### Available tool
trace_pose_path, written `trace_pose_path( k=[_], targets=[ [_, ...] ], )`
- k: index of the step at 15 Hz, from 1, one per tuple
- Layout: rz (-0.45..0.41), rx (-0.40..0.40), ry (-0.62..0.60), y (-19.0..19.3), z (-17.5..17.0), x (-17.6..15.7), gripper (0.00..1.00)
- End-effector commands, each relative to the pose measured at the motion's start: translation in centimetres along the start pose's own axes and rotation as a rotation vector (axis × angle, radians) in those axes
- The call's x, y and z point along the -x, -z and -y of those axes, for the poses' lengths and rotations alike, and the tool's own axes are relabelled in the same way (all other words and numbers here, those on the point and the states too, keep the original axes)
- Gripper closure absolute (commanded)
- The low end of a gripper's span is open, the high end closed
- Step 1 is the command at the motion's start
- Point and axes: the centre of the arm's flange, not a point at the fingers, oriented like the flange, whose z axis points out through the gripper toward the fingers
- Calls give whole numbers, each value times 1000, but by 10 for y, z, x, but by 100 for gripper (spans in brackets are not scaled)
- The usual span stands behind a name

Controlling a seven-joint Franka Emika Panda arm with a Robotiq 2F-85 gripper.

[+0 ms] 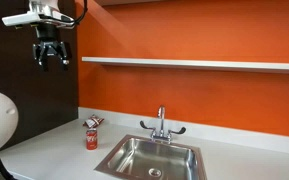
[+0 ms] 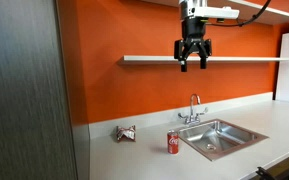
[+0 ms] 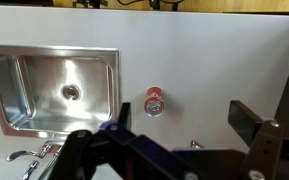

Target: Put the can on the first bottom shelf

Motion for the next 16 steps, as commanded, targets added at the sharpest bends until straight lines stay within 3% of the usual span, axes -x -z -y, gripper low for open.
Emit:
trace_pose_path(
  k=[1,7,16],
  targets=[
    [0,0,0,0,0,0,0],
    [-3,0,3,-9,-3,-10,0],
    [44,-30,-15,-90,-6,-27,0]
  ],
)
